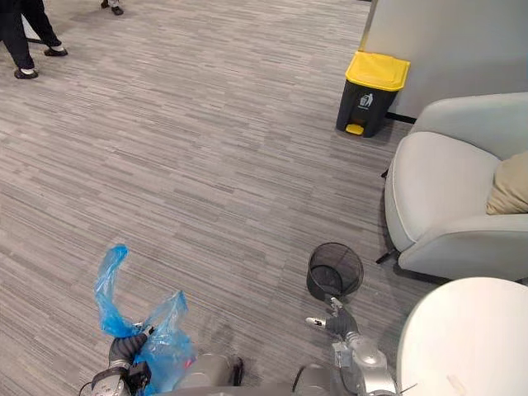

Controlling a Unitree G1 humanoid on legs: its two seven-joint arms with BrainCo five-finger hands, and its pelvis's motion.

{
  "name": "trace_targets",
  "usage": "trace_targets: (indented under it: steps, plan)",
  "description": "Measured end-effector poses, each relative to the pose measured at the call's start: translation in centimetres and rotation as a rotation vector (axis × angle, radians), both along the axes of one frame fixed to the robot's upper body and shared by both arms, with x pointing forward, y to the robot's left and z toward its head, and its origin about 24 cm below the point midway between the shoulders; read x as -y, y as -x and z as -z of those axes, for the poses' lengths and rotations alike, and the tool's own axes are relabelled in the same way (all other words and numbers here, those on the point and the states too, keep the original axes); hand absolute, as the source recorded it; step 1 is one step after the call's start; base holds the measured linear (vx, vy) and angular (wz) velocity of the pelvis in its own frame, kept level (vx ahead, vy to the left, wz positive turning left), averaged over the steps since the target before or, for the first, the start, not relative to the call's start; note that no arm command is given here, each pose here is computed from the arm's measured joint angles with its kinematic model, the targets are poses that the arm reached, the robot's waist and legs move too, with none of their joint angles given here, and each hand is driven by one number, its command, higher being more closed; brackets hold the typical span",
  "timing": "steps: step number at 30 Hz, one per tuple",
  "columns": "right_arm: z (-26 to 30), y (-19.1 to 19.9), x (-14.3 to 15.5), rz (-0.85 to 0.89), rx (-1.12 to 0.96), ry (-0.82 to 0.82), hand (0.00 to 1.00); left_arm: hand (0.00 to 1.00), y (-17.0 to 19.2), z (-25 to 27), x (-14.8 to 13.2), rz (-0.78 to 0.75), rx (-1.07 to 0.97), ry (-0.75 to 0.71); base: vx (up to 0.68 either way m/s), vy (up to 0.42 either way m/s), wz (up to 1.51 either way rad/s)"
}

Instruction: Gather rubbish on tea table into small bin, then transfer packed bag to large trash can.

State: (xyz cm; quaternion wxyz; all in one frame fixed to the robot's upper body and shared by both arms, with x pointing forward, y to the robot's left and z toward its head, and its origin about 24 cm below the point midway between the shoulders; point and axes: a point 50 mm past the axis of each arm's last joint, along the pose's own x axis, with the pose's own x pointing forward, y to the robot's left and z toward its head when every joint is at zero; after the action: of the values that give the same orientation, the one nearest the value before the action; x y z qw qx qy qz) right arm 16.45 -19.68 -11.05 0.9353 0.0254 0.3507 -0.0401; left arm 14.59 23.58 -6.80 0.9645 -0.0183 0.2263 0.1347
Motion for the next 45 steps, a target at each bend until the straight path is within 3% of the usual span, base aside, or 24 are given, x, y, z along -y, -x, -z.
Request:
trace_targets:
  steps: [5,9,19,32,37,45]
  plan:
    - [0.3,0.9,1.8,0.061,-0.04,0.031,0.0,1.0,-1.2,0.2,1.1,0.041,0.02,0.047,0.59,-0.144,0.84]
    - [-0.1,1.1,1.9,0.085,-0.017,0.032,0.0,1.0,-1.7,0.2,3.5,0.082,0.051,0.118,0.75,-0.204,0.41]
    - [-1.4,-1.0,1.6,0.121,0.072,0.018,0.0,1.0,-2.2,-0.9,5.1,0.136,0.119,0.169,0.57,0.021,-0.52]
    - [-0.9,-0.9,-0.7,0.146,0.056,-0.035,0.0,1.0,-4.4,-2.3,5.2,0.213,0.163,0.108,0.54,0.194,-0.55]
    - [0.4,0.0,0.4,0.144,-0.029,0.0,0.0,1.0,-2.4,-0.3,3.1,0.162,0.043,0.07,0.59,0.004,-0.2]
    - [-0.8,-0.7,0.5,0.149,0.036,0.016,0.0,1.0,-1.4,0.5,4.7,0.16,0.011,0.125,0.58,0.021,-0.78]
